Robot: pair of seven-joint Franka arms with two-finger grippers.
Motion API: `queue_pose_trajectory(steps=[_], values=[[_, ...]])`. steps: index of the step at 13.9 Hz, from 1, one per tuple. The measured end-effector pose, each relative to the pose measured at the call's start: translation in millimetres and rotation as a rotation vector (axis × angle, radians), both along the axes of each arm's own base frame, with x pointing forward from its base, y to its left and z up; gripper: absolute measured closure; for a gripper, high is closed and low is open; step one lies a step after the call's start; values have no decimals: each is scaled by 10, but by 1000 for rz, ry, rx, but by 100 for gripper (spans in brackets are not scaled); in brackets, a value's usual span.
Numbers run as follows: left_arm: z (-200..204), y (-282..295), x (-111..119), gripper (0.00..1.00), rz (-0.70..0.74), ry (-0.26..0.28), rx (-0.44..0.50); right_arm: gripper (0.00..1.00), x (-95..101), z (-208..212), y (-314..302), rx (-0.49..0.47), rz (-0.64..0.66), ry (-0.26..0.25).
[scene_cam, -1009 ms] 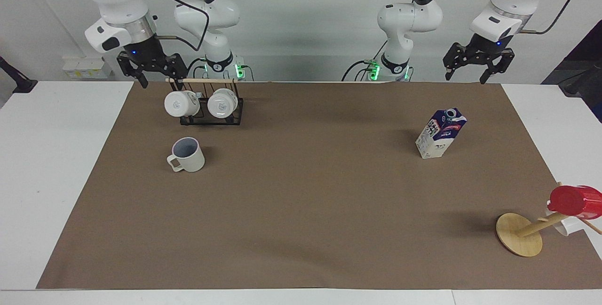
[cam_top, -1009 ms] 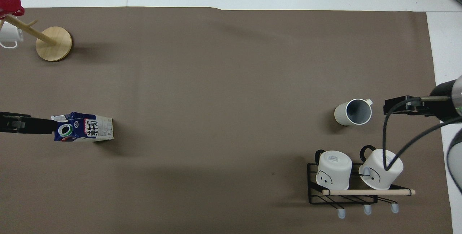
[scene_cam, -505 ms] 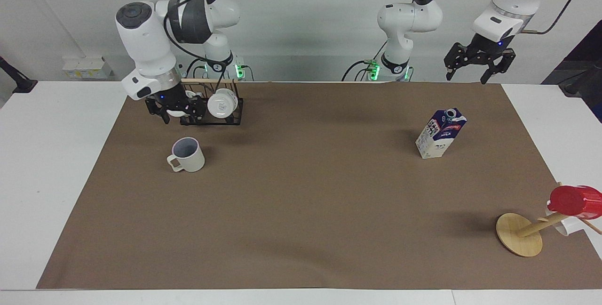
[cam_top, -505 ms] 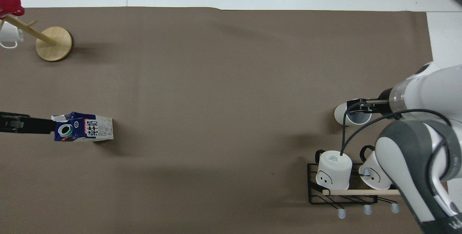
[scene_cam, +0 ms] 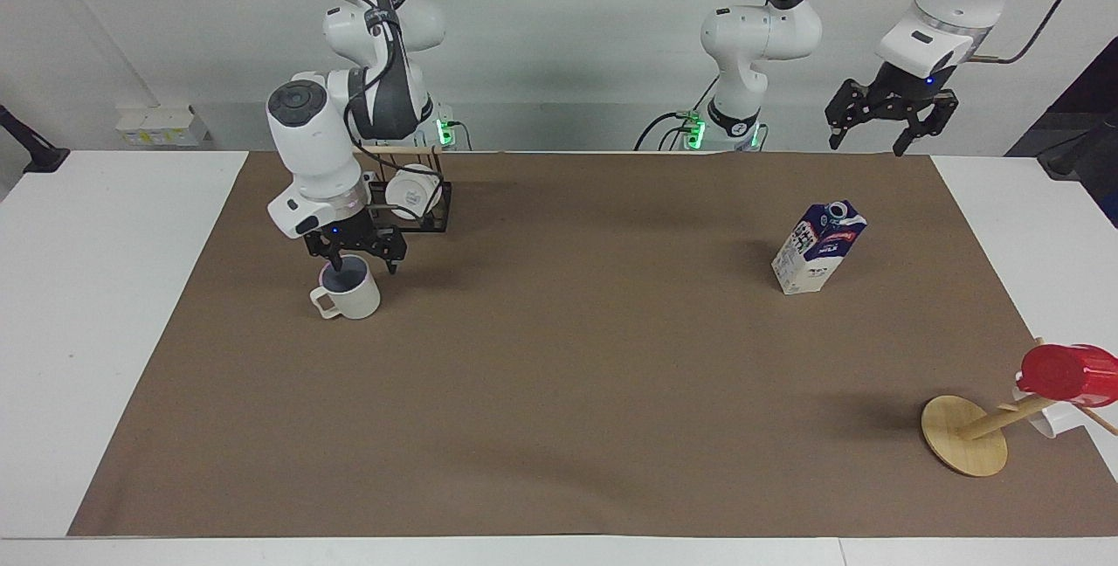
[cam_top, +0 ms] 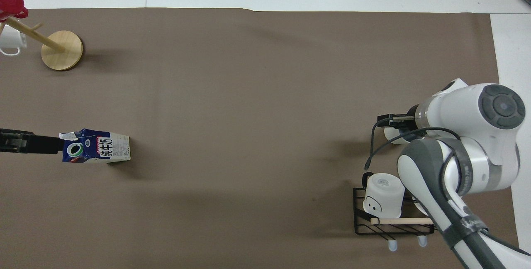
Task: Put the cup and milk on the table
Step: 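Reach the right gripper down to the standalone white mug's rim, then grasp the white mug with the right gripper and lift it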
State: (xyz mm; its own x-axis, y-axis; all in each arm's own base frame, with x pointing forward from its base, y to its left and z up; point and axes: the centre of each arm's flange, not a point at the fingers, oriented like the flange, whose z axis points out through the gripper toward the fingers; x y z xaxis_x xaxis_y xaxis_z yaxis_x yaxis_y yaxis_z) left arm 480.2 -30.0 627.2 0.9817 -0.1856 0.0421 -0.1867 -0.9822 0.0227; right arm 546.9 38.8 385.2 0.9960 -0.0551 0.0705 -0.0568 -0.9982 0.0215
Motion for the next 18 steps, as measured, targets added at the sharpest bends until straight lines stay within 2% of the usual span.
queue_pose_trajectory(steps=[4,9,10,14,17,18], values=[[-1,3,0,0,0,1,0,0,25,-288,7,-4,6,-8],[-1,29,1,0,5,1,-1,0,38,-442,-37,-8,33,-19],[-1,34,1,0,6,1,-1,8,35,-446,-38,-8,34,-18],[-1,35,1,0,6,1,-2,58,31,-453,-43,-8,33,-16],[-1,37,1,0,7,1,-2,89,33,-453,-82,-8,24,-16],[-1,37,1,0,7,1,-2,96,38,-447,-110,-8,17,-18]])
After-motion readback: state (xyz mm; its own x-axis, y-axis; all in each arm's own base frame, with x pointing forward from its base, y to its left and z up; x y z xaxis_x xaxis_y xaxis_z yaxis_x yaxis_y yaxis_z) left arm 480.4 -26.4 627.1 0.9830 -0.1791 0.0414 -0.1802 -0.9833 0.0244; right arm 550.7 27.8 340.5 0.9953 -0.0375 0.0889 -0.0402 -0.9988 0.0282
